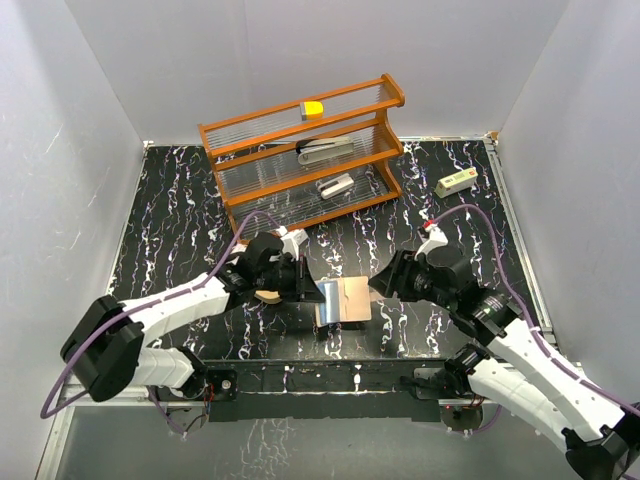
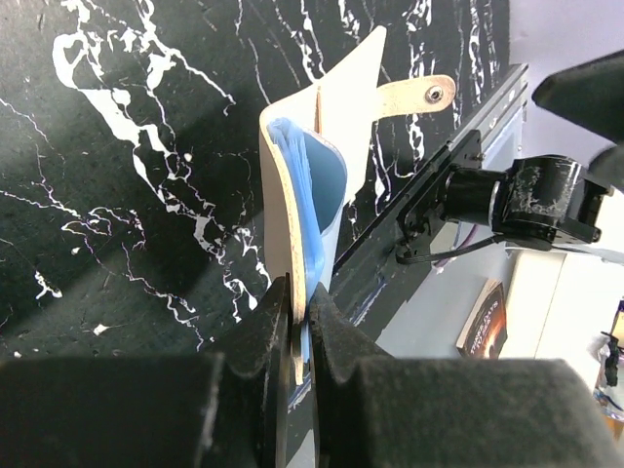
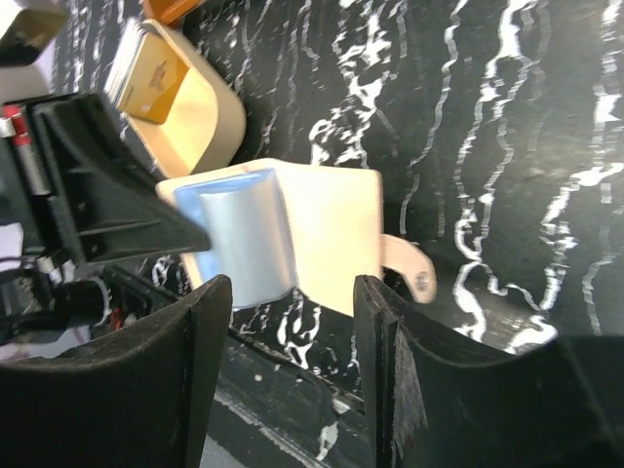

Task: Put the credit cards into the card holder
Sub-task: Open the card holder at the center of the board.

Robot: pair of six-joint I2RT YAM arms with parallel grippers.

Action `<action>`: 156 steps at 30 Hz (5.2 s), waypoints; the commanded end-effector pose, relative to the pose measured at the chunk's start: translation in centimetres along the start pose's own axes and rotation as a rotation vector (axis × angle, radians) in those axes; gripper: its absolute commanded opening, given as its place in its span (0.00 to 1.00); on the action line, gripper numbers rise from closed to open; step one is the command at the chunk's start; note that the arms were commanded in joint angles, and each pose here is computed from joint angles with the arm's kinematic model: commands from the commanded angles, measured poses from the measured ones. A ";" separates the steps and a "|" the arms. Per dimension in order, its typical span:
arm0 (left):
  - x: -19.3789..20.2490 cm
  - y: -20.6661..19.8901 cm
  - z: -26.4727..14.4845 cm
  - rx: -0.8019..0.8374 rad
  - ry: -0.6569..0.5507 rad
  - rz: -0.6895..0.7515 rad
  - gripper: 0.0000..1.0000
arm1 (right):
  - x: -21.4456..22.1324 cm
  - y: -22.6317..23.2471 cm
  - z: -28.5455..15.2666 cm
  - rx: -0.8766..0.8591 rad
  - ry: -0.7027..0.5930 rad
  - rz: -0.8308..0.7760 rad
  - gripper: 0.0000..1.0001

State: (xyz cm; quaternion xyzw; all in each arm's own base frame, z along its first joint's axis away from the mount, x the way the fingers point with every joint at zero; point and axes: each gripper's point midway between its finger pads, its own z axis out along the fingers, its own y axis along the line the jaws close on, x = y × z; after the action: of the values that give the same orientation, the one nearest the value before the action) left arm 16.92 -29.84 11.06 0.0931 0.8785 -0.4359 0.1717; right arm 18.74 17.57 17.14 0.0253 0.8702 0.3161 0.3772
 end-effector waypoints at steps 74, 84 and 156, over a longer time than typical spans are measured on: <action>1.0 1.5 0.6 -0.016 0.005 -0.014 0.32 | 7.3 5.9 9.8 -0.392 0.245 0.193 0.34; 1.3 1.8 0.6 -0.023 0.006 -0.014 0.35 | 8.5 5.1 10.9 -0.347 0.265 0.211 0.29; 2.0 1.0 3.1 0.108 0.020 -0.176 0.35 | 12.4 -5.4 9.7 0.080 0.256 0.096 0.15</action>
State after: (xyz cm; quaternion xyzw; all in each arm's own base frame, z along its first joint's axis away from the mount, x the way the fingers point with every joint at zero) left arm 16.25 -31.33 7.34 0.0149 0.8656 -0.4871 0.1149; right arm 17.63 22.54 2.50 0.0431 0.9171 0.3139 0.2421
